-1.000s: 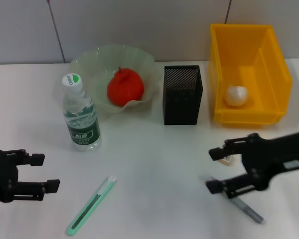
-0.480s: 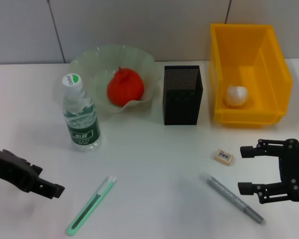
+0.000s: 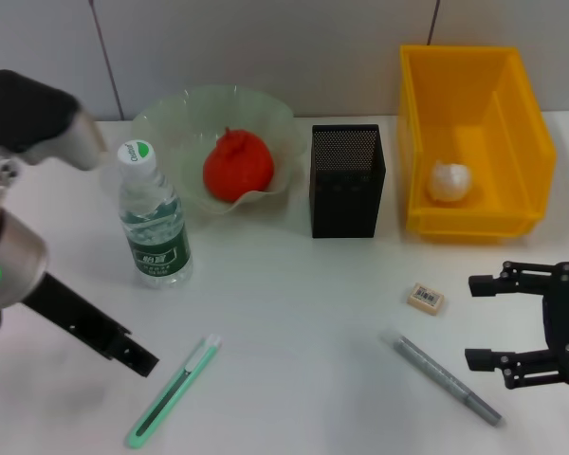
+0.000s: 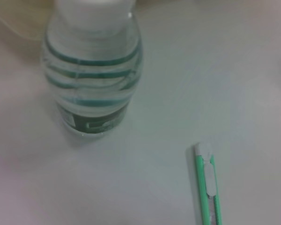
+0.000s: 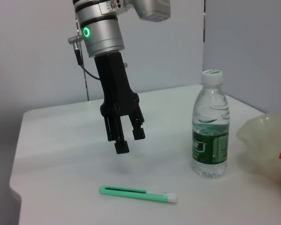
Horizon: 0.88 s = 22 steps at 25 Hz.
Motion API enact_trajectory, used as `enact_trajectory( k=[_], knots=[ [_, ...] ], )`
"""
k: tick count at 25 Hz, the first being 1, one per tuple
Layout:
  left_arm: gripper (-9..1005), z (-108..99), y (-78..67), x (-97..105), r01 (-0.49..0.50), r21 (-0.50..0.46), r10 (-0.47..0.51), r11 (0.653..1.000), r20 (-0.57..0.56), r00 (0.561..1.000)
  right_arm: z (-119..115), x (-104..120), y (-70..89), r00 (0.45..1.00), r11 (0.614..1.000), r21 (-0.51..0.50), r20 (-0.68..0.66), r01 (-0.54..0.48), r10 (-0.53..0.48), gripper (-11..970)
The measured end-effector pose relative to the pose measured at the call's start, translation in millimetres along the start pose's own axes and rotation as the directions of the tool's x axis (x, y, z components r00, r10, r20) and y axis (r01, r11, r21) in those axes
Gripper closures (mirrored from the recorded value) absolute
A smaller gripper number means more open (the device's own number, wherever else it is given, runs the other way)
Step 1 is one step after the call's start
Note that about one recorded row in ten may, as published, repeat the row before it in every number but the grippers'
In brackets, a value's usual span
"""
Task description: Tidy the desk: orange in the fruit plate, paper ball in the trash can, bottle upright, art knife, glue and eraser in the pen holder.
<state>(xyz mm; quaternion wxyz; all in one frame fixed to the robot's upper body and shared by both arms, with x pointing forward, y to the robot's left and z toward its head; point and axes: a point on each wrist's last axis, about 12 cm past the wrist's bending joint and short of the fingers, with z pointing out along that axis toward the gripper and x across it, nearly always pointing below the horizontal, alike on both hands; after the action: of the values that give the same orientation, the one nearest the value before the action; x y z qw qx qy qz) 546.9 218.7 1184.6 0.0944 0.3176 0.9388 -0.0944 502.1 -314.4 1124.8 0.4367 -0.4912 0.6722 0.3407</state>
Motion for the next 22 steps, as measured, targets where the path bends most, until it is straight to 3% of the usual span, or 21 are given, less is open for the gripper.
enact_trajectory(
  k=[7,22],
  knots=[
    [154,15.7,-26.6,-19.6,-0.017,-0.045,0.019,0.999,0.024,1.0,-11.5,2.8,-3.4,1.0,0.998,0.057,0.021,0.02,-0.022,125],
    [160,34.2,-30.8,-9.8,-0.01,0.007,0.01,1.0,0.013,1.0,-12.1,-2.4,-9.0,0.999,0.997,0.064,0.02,0.038,-0.039,126]
  ],
)
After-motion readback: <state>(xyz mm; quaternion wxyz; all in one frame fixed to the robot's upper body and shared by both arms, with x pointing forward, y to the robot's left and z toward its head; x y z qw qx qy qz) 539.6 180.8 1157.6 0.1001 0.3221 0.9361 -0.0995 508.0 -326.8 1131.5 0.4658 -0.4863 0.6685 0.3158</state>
